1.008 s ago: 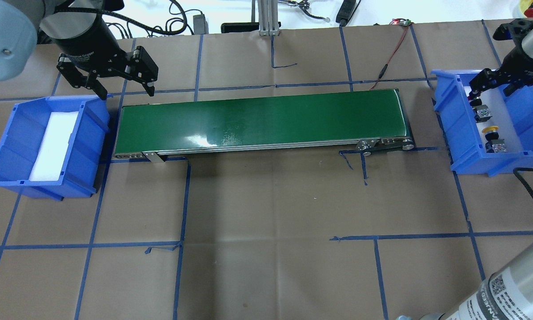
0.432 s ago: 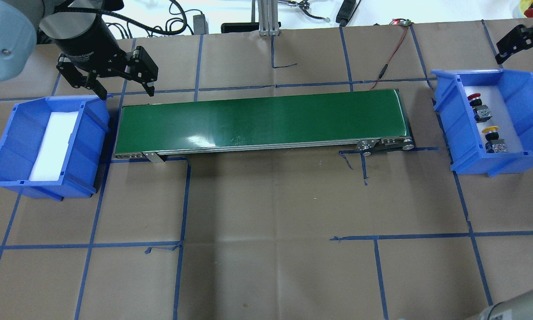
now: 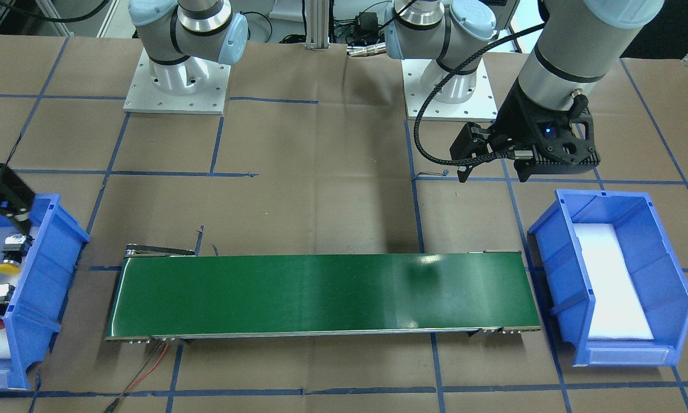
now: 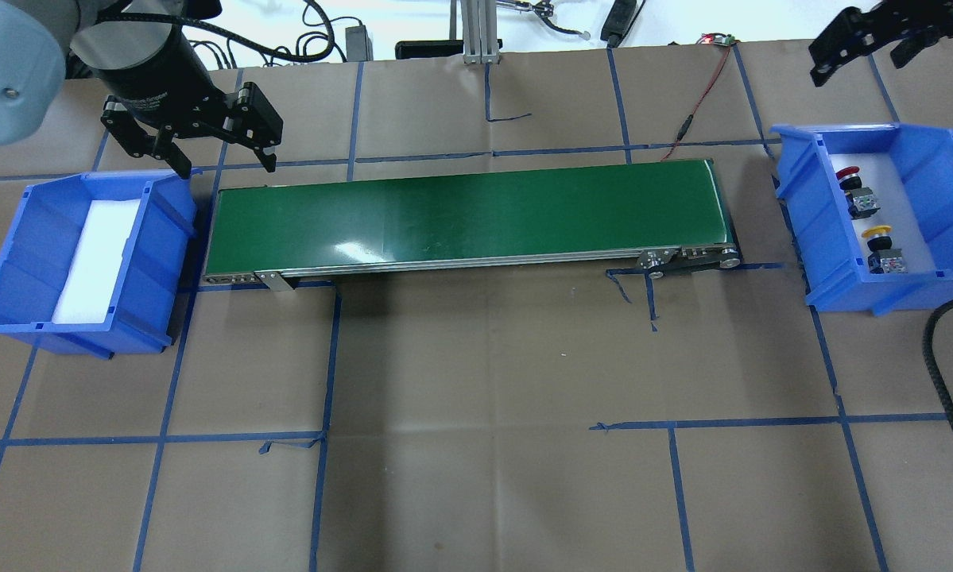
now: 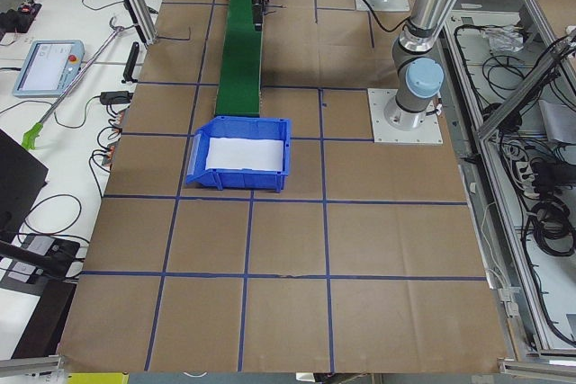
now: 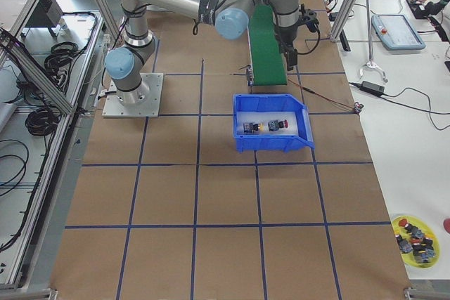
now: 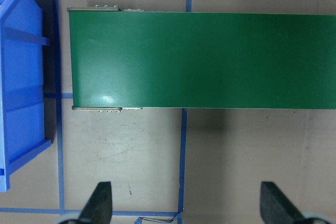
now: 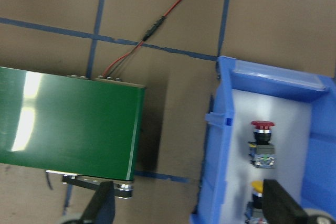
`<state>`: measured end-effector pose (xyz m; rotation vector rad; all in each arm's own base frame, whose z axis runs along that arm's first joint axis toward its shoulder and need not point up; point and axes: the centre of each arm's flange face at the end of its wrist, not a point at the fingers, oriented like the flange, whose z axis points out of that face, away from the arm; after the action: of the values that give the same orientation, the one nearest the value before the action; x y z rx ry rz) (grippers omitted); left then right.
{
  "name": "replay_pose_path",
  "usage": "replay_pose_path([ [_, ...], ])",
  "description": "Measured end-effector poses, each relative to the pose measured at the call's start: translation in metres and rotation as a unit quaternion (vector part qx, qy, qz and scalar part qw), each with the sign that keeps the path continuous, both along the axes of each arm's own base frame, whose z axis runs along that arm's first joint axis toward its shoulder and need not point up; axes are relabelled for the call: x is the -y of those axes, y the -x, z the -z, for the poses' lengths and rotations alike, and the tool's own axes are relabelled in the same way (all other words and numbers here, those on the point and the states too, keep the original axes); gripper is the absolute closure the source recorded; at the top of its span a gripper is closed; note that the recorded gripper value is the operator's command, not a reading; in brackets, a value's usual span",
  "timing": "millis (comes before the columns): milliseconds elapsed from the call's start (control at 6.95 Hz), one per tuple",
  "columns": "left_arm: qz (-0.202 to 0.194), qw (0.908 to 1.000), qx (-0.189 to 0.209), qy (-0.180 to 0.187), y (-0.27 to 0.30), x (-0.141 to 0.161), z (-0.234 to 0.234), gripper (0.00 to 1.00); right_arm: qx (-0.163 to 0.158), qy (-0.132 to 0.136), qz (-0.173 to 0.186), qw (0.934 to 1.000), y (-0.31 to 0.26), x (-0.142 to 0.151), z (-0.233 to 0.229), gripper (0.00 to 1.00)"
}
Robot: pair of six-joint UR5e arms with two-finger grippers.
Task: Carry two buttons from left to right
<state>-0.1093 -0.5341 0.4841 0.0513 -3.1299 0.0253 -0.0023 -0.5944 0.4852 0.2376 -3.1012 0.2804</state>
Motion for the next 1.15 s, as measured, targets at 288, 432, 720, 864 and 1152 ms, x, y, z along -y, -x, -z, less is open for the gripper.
replay_pose_path([
  [288,-0.001,1.0000,0.000,0.000,0.000,0.000,0.000,0.00,0.025,-0.035,0.053,0.9977,-0.096,-0.031,-0.005,0.00],
  [432,-0.001,1.0000,0.000,0.001,0.000,0.000,0.000,0.00,0.029,-0.040,0.058,0.9971,-0.131,-0.043,-0.008,0.00],
  [720,-0.005,1.0000,0.000,0.001,0.000,0.000,-0.001,0.00,0.027,-0.061,0.055,0.9962,-0.163,-0.066,-0.010,0.00],
  [864,-0.008,1.0000,0.000,0.001,0.000,0.000,-0.001,0.00,0.025,-0.069,0.055,0.9958,-0.165,-0.081,-0.013,0.00],
  [1152,-0.010,0.9999,0.000,0.002,0.000,0.000,-0.001,0.00,0.023,-0.069,0.055,0.9958,-0.159,-0.103,-0.016,0.00],
])
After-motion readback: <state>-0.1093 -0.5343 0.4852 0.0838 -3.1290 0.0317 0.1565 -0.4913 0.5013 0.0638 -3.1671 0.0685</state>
